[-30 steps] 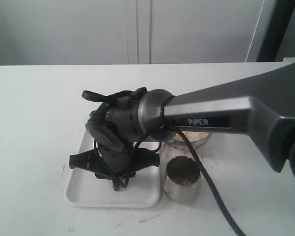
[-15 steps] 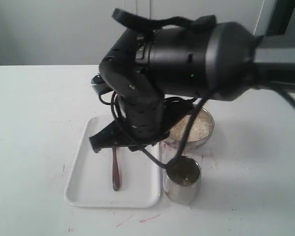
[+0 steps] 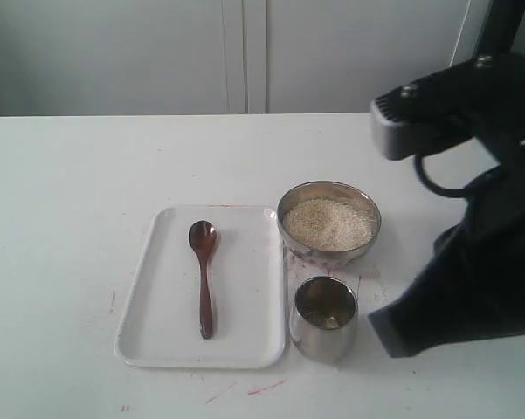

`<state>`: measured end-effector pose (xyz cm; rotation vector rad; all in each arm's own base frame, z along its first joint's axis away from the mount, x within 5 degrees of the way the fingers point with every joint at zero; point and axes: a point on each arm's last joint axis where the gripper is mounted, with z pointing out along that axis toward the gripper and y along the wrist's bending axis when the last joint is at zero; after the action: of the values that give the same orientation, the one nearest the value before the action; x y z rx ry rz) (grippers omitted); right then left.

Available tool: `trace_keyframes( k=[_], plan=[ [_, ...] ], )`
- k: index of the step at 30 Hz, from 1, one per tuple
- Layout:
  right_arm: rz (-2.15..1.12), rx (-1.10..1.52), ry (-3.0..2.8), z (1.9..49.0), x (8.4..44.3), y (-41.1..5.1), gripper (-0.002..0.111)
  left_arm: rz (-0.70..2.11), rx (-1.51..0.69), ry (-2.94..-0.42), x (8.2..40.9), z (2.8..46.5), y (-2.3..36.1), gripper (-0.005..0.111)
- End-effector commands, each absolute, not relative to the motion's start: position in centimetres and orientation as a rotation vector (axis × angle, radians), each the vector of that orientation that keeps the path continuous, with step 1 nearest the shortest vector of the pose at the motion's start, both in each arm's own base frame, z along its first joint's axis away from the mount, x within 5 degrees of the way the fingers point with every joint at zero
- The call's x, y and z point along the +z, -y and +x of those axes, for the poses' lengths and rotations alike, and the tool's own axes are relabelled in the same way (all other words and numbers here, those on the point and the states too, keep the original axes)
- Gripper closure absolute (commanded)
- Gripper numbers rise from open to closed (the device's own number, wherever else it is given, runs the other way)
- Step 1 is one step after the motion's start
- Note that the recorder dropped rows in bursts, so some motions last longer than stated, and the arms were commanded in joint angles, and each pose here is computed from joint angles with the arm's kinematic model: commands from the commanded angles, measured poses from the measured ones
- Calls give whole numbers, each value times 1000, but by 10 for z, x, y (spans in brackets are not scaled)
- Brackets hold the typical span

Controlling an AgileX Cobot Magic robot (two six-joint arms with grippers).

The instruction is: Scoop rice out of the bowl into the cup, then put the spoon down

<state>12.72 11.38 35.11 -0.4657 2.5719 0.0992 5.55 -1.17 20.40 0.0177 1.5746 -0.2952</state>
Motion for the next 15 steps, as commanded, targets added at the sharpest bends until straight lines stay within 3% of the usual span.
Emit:
trace_keyframes(
  k=[1, 10, 15],
  plan=[
    [-463, 172, -2523, 111, 359, -97, 108, 9, -307, -1567, 206, 55, 12, 92],
    [-443, 246, -2428, 94, 374, -76, 108, 9, -307, -1567, 206, 55, 12, 92],
    [-438, 149, -2373, 98, 377, -70, 108, 9, -307, -1567, 206, 55, 12, 92]
  ],
)
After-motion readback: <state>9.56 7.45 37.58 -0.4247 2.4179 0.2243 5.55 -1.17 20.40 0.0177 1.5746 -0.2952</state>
